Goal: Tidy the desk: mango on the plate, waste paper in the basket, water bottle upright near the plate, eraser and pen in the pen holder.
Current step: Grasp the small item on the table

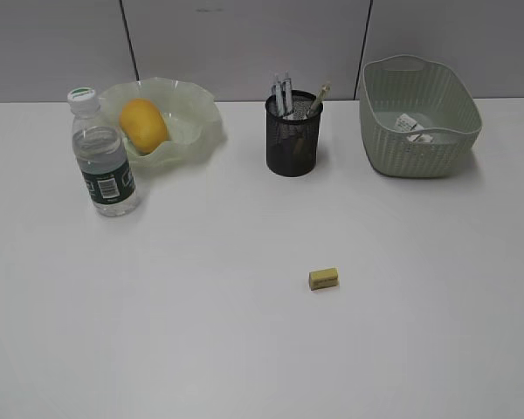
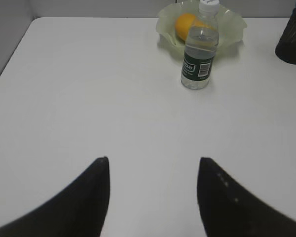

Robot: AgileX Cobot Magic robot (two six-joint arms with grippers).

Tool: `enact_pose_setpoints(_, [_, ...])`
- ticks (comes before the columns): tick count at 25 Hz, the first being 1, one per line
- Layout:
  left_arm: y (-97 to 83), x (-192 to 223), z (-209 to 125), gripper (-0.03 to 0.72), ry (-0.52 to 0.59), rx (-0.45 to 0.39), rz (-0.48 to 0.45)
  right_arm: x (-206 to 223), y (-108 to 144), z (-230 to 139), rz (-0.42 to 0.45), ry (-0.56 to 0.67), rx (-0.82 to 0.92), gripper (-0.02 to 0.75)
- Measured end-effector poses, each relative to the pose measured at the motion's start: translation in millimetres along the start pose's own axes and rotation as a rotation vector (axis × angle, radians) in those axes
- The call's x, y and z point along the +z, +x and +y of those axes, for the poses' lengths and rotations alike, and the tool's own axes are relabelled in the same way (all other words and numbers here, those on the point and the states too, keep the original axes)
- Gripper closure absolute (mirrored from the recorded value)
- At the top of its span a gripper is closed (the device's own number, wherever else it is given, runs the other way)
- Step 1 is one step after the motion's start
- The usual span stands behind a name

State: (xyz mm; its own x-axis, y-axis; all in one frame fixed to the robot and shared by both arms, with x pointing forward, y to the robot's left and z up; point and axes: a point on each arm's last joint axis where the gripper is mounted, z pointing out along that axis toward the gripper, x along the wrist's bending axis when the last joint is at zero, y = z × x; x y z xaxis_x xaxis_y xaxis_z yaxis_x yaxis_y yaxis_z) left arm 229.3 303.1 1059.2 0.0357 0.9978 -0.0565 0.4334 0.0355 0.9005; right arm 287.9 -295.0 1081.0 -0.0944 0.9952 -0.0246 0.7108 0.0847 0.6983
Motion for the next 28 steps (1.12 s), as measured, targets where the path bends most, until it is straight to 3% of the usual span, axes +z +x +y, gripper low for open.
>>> enact_pose_setpoints(11, [0.0, 0, 0, 0.253, 0.0, 0.0, 0.0, -36, 3, -55, -0.012, -0.351, -0.008, 0.246])
enact_pose_setpoints(19, [0.0, 0, 0, 0.253, 0.0, 0.0, 0.0, -22, 13, -59, 0.093, -0.345, -0.076, 0.272])
enact_pose_setpoints(28, [0.0, 0, 0, 0.253, 0.0, 0.0, 0.0, -20, 6, -58, 0.027, -0.347, 0.011, 0.284])
